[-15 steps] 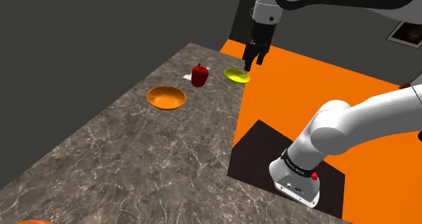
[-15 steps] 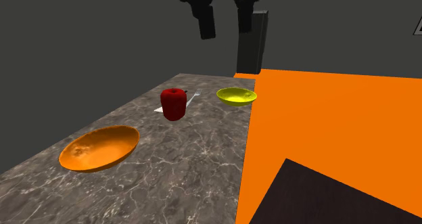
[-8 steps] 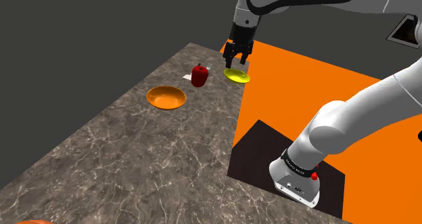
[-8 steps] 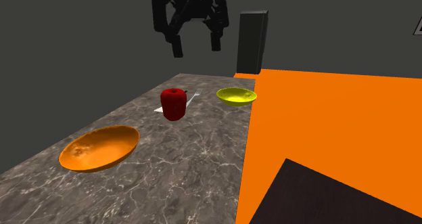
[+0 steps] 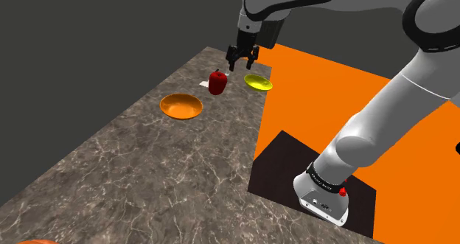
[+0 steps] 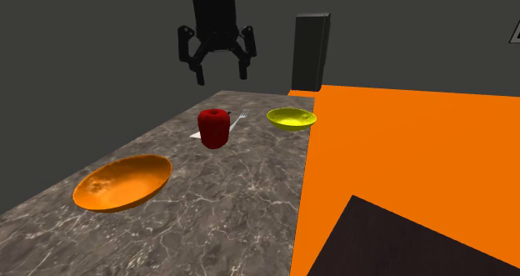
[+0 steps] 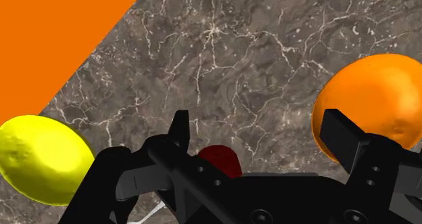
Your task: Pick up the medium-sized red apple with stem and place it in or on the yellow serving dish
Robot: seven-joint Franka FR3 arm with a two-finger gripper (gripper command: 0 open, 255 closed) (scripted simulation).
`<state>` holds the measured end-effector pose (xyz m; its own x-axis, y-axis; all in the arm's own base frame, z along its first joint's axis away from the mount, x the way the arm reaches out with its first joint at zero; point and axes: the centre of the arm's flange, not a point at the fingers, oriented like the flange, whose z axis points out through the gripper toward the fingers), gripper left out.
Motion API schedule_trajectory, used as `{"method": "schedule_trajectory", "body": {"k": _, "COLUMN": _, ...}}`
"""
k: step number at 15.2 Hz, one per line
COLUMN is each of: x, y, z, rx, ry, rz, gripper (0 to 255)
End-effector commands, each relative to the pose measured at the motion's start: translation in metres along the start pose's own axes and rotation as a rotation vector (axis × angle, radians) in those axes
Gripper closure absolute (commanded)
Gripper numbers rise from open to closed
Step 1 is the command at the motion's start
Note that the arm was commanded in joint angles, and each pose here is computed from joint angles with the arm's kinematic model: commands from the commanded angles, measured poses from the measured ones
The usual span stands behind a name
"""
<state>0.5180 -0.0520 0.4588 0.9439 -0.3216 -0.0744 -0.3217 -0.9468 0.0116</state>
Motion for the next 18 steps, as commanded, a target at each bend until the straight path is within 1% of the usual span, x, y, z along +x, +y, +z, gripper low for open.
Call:
{"method": "schedule_trajectory", "body": {"k": 1, "x": 0.025, "y": 0.004, "z": 0.007, "rx": 0.01, "ry": 0.004, "rz": 0.037, "gripper": 0}}
{"method": "schedule_trajectory", "body": {"k": 14, "x": 0.18, "y": 0.044, "z": 0.058, "rx": 0.074, "ry": 0.033, "rz": 0.269, "gripper": 0}}
{"method": "schedule_trajectory", "body": {"k": 15, "x": 0.186, "y": 0.047, "z": 0.06, "rx": 0.077, "ry": 0.034, "rz": 0.278, "gripper": 0}}
{"method": "schedule_trajectory", "body": {"k": 18, "x": 0.187, "y": 0.045, "z": 0.076, "rx": 0.077, "ry": 0.034, "rz": 0.278, "gripper": 0}}
